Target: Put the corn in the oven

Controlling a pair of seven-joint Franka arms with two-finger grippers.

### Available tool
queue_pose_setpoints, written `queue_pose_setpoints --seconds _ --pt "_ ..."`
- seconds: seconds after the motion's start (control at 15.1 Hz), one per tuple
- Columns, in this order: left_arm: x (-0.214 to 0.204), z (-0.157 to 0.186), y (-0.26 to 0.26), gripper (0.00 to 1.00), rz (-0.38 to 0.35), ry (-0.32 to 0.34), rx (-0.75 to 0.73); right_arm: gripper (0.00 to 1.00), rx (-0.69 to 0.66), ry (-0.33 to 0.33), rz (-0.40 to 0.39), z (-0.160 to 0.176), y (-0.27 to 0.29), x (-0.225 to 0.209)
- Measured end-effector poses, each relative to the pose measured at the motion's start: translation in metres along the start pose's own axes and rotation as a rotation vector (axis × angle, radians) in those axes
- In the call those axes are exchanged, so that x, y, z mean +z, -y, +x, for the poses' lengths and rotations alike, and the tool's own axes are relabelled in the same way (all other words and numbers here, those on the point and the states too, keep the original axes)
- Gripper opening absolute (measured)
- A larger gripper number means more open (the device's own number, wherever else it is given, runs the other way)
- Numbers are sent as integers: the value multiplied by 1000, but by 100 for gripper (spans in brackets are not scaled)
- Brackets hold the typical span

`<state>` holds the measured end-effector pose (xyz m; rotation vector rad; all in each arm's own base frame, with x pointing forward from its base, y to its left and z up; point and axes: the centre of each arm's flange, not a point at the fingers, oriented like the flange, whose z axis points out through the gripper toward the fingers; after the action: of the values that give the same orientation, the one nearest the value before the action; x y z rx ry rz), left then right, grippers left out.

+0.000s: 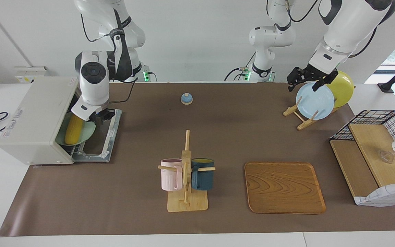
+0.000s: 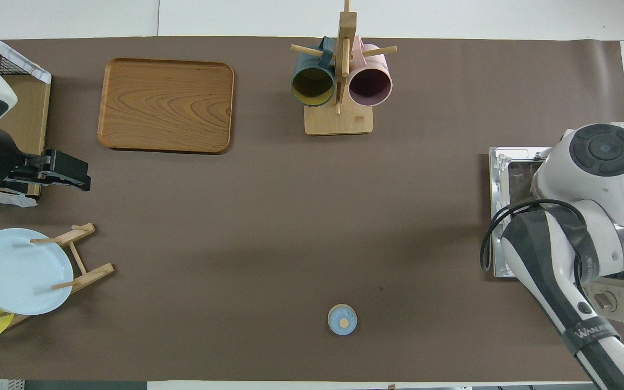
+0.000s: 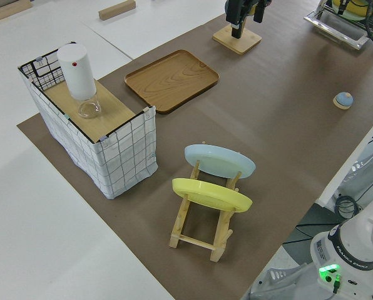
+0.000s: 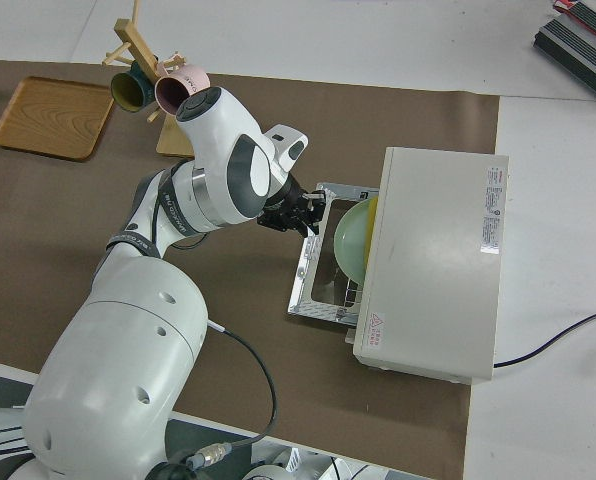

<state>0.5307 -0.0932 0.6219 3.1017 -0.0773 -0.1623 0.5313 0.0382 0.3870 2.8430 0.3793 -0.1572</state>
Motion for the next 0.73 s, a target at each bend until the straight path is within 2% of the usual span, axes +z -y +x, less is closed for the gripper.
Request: queue_pose_setpoints --seconds 0.07,0.26,0.53,0.73 --pt "0 0 0 100 0 0 0 1 24 -10 7 5 8 6" --pt "0 0 0 100 0 0 0 1 111 -18 37 18 40 35" --pt "0 0 0 100 0 0 0 1 203 24 80 28 53 82" --pt "0 0 0 100 0 0 0 1 217 41 80 27 47 88"
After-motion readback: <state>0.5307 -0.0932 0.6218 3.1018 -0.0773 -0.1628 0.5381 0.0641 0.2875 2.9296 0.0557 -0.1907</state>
